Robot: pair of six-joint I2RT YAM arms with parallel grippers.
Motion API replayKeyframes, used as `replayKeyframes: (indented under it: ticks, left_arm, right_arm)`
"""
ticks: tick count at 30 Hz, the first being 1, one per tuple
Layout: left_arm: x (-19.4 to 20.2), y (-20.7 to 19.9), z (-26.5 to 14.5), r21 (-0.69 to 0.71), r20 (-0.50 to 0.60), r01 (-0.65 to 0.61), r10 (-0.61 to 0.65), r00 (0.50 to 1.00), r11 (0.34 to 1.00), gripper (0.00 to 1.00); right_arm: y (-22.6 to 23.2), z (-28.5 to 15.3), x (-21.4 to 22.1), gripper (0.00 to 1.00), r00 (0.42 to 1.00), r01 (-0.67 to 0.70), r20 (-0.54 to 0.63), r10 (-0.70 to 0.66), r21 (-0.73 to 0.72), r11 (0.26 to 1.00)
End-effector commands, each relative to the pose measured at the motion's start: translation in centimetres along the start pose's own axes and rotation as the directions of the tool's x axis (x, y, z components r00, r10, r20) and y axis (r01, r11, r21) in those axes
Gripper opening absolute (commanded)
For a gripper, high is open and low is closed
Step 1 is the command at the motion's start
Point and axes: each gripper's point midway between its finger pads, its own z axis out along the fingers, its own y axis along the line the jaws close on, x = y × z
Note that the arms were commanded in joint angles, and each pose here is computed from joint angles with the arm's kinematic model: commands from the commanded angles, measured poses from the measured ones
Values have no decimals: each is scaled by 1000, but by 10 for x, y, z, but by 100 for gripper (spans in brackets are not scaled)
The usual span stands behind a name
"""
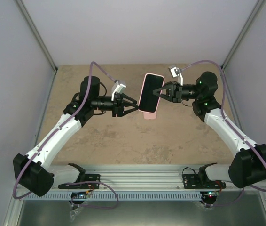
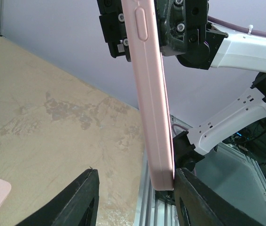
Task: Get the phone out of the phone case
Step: Remove the phone case from the phone.
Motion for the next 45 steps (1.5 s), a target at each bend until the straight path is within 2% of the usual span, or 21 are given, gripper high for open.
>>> replayKeyframes:
  ticks: [1, 14, 20, 28, 45]
  left_arm:
    - [6, 7, 2, -26, -9, -6, 5, 1000, 1000, 46]
    - [18, 13, 4, -54, -44, -37, 35, 998, 998, 49]
    - [22, 28, 5, -115, -49, -13, 7, 999, 993, 41]
    - [24, 42, 6, -173, -55, -2, -8, 998, 985, 36]
    - [32, 56, 8, -206, -52, 27, -38, 998, 978, 36]
  right_arm:
    - [14, 1, -7, 1, 998, 56, 12, -56, -30, 998]
    - [13, 2, -7, 1, 999, 45, 17, -44, -34, 998]
    - [20, 1, -5, 1, 998, 59, 15, -58, -53, 997]
    - [35, 0, 0, 1, 998, 67, 7, -67, -102, 993]
    - [70, -1, 9, 1, 993, 120, 0, -122, -203, 972]
